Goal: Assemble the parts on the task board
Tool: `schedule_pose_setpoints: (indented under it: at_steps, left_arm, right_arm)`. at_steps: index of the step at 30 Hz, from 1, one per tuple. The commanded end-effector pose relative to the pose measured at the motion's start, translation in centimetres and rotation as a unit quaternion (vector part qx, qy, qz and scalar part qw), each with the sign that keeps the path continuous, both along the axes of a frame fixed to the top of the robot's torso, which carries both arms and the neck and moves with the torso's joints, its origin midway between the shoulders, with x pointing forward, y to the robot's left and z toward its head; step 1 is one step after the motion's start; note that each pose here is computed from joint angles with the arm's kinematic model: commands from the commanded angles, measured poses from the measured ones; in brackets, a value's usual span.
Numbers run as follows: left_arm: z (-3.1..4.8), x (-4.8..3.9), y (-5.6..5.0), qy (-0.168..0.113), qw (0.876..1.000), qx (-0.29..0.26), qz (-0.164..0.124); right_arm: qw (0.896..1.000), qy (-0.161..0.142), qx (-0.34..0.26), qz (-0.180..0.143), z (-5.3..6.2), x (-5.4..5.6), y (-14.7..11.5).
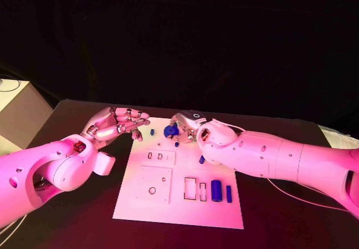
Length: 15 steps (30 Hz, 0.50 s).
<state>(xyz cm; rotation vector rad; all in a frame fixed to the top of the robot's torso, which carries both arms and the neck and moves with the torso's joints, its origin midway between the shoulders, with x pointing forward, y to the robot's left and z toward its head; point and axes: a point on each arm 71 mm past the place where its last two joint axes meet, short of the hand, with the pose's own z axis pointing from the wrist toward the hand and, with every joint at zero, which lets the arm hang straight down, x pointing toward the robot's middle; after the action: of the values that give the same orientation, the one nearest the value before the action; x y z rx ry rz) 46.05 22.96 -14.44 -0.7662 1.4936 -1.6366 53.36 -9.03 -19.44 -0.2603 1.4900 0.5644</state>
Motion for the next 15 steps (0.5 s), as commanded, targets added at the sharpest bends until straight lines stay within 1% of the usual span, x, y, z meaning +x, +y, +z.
schedule_pose_setpoints:
  at_steps: [1,15]
  left_arm:
    - [0.18,-0.04,-0.2,-0.003,1.0,-0.003,-0.009]
    - [0.23,-0.04,-0.1,-0.006,1.0,-0.004,-0.006]
  right_arm:
    - [1.0,0.014,-0.005,0.011,-0.2,-0.2,0.1]
    - [0.999,0.028,-0.015,-0.004,-0.6,0.0,-0.9]
